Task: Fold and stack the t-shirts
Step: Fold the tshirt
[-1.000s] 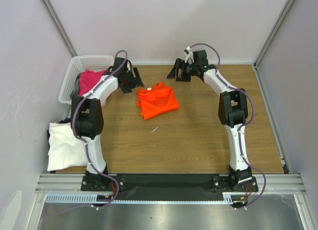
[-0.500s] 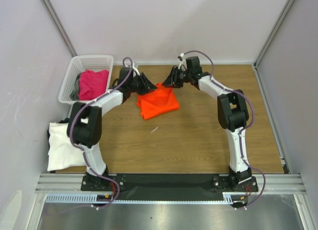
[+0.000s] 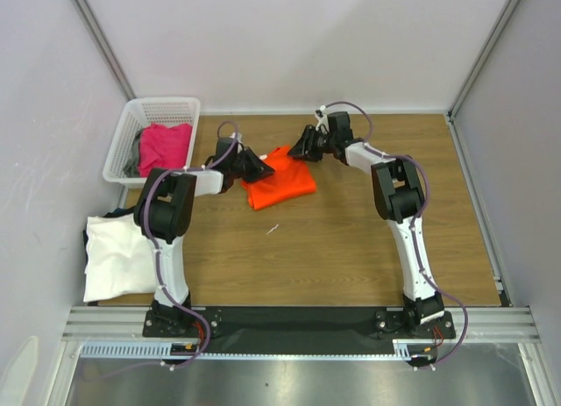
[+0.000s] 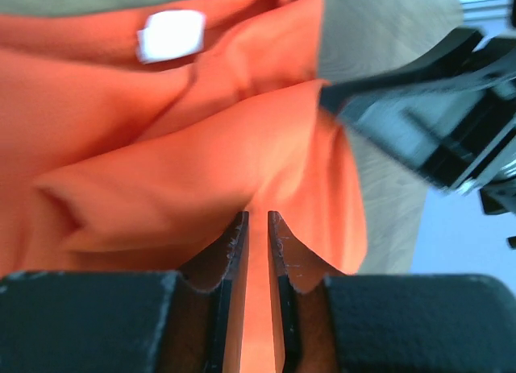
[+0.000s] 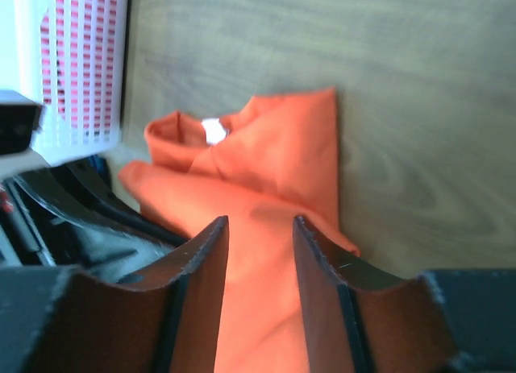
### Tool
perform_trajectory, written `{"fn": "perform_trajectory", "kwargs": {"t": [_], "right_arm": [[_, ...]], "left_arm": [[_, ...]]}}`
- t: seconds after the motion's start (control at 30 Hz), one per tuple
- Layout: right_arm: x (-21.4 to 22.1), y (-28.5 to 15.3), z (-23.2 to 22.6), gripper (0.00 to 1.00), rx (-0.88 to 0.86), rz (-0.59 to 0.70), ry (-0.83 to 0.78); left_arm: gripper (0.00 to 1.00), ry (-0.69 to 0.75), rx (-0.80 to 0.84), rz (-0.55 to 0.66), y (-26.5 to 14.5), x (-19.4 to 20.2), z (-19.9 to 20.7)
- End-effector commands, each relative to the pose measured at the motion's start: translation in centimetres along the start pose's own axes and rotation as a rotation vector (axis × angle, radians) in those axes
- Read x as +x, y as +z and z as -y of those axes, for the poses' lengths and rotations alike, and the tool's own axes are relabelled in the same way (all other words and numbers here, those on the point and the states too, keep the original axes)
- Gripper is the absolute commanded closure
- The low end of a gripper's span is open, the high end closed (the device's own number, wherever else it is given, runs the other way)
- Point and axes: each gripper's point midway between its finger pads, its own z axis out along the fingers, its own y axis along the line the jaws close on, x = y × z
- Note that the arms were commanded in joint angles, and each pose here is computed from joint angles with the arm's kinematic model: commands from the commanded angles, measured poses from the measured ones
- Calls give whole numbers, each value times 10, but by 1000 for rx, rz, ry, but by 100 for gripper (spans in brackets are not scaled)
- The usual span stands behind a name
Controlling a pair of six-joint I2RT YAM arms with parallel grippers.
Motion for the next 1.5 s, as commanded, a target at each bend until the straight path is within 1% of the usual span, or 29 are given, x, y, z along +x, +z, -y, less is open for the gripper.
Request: {"fn": "perform_trajectory", "kwargs": {"t": [0.0,0.07,0.13,0.2,0.27,0.3,0.37,0.4,0.43,0.5,0.53,0.6,0.63,0.7,0.73,0.77,0.8,0.83,0.9,0.97,1.07,1.1,1.3,1.47], "right_arm": [[-30,8,-9,56,-25,91,-29],[-26,13,-5,54,-22,84,-14],[-26,13,-3,50,-21,86,1],[-31,8,-12,49,-35,94,-2],[-39,2,-21,49,-44,109,-18],[-50,-6,-38,48,-61,129,-41],[-58,-17,-51,45,-64,134,-62],[-68,-31,-71,44,-79,150,-90],[-65,-36,-72,43,-65,132,-96],[-66,-50,-85,41,-58,131,-123],[-60,-60,-93,41,-46,115,-136],[-47,-67,-96,41,-26,91,-140],[-33,-74,-100,41,-12,66,-146],[-17,-78,-97,44,24,48,-148],[-14,-84,-104,44,26,54,-165],[7,-82,-92,45,52,19,-147],[12,-81,-88,48,65,20,-145],[17,-81,-85,51,63,17,-144],[29,-76,-71,55,85,-9,-123],[38,-68,-59,60,97,-36,-112],[46,-59,-46,63,100,-58,-118],[49,-57,-43,64,105,-66,-118],[78,-55,-23,72,155,-142,-122],[104,-63,-12,78,190,-187,-124]], "left_arm": [[81,3,-10,14,4,0,-14],[81,5,-44,0,5,5,-24],[81,20,-80,-12,3,10,-33],[81,45,-84,-19,0,10,-32],[78,70,-73,-17,-4,7,-26],[77,109,-60,-13,-7,2,-17],[71,160,-31,-14,-13,-5,-1],[68,212,-19,-3,-22,-13,13],[63,238,-15,5,-28,-16,20],[57,302,-28,34,-41,-25,31],[54,330,-15,62,-51,-32,44],[53,371,-36,101,-59,-43,50],[52,386,-29,120,-62,-48,56],[53,415,-27,158,-62,-62,66],[54,413,-32,155,-55,-63,63],[54,409,-33,158,-50,-66,62],[55,404,-25,174,-48,-72,67],[60,391,-36,177,-43,-74,63],[67,330,-79,176,-29,-72,45],[71,264,-127,170,-18,-68,24],[77,158,-151,143,-10,-62,2],[80,124,-173,133,-7,-59,-11],[83,-4,-270,132,-1,-53,-48],[85,-96,-307,115,1,-45,-67]]}}
